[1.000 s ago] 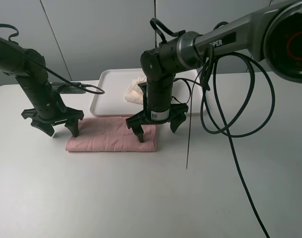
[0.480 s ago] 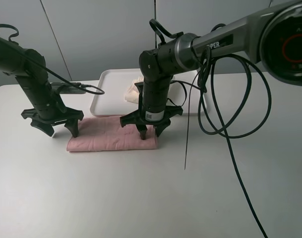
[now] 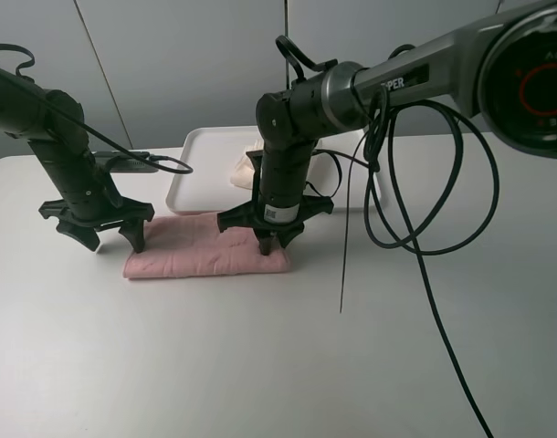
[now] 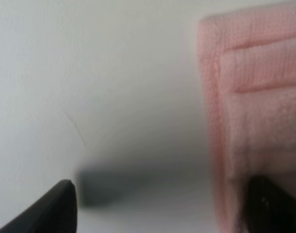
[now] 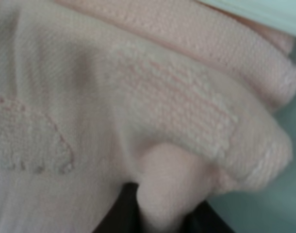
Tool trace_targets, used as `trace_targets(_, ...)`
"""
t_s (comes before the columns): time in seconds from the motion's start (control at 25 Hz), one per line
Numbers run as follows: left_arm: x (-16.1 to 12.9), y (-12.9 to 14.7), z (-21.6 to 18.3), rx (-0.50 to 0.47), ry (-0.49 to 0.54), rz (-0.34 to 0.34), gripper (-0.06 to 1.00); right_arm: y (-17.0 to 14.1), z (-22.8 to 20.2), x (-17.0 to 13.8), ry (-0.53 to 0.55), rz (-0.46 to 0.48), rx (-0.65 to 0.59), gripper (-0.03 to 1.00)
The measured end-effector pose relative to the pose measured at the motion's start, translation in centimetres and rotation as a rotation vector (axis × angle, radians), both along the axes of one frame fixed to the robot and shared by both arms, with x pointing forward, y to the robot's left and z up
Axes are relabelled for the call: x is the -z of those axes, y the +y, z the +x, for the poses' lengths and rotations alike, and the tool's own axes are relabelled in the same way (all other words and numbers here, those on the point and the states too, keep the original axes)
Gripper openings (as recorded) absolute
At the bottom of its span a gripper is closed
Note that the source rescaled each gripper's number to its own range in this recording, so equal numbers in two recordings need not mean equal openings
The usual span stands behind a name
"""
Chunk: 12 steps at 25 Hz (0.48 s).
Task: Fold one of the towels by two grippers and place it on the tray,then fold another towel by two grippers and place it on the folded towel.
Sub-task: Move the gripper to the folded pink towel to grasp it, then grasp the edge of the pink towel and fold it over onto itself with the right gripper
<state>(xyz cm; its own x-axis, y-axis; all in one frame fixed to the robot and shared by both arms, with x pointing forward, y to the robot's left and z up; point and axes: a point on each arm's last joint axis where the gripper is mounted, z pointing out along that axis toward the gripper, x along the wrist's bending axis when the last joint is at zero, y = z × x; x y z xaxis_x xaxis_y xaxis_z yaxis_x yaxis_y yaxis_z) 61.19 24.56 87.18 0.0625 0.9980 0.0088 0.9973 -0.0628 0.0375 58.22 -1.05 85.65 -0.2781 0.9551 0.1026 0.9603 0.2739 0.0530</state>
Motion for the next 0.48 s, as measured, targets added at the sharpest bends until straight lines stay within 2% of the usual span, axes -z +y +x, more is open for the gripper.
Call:
trace_targets(0.08,0.0,0.0,0.0,0.0,0.0,0.0,0.9,0.11,-0.05,0.0,-0.003,0.002,-0.002,0.03)
trace_targets(0.48,0.0,0.0,-0.02,0.0,0.002,0.0,0.9,0.11,-0.05,0.0,-0.003,0.002,-0.002,0.03)
